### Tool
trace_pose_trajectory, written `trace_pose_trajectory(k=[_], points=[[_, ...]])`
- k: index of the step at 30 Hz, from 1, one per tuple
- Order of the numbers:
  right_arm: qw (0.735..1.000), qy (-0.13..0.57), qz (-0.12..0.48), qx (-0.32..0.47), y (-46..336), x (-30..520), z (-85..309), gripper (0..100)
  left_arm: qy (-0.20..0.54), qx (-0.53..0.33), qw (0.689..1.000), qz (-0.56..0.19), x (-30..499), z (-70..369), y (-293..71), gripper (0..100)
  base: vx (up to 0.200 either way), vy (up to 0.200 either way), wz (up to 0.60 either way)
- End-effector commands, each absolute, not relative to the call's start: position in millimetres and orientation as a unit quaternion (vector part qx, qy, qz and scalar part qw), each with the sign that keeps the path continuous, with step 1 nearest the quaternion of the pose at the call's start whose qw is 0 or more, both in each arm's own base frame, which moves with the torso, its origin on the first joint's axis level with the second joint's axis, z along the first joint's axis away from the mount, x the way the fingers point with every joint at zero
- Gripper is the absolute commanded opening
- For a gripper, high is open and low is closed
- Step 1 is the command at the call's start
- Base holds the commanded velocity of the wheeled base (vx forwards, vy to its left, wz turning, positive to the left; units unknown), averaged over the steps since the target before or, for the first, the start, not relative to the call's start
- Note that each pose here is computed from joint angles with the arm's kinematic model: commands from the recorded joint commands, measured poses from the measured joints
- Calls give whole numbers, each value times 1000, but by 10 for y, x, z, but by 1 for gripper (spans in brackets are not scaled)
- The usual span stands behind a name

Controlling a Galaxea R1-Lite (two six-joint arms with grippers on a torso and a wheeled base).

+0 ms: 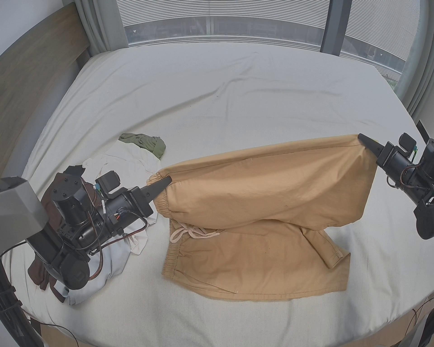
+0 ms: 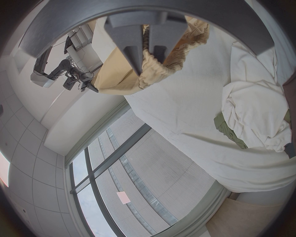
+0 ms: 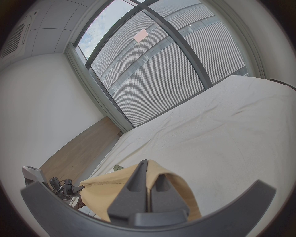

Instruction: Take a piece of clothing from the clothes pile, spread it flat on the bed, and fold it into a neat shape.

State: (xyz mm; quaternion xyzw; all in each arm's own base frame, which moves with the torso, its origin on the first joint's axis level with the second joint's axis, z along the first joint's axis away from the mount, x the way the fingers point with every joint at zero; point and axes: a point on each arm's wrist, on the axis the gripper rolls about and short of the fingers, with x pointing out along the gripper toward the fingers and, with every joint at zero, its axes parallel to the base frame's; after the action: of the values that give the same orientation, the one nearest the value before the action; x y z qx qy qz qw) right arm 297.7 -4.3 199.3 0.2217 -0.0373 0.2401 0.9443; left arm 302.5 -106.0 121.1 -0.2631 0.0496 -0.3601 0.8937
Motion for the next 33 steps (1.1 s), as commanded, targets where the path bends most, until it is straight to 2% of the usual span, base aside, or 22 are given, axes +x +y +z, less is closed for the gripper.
trace_pose_trajectory(k=[1,7,15,26,33], points=[[944,-34,241,223,-33,2978,1975,0,46,-263,894,-360,3039,1222,-1060,0,0,0,0],[943,-24,245,226,-2,3002,1925,0,34,-265,894,-359,3082,1267,-1077,0,0,0,0],[941,-3,248,229,43,3262,1750,0,17,-273,908,-318,3216,1232,-1094,0,0,0,0],[942,-22,251,224,26,3592,1957,0,5,-280,919,-278,3470,1090,-1166,0,0,0,0],[943,-16,245,226,-3,3822,1958,0,-5,-295,918,-266,3531,1106,-1178,0,0,0,0]])
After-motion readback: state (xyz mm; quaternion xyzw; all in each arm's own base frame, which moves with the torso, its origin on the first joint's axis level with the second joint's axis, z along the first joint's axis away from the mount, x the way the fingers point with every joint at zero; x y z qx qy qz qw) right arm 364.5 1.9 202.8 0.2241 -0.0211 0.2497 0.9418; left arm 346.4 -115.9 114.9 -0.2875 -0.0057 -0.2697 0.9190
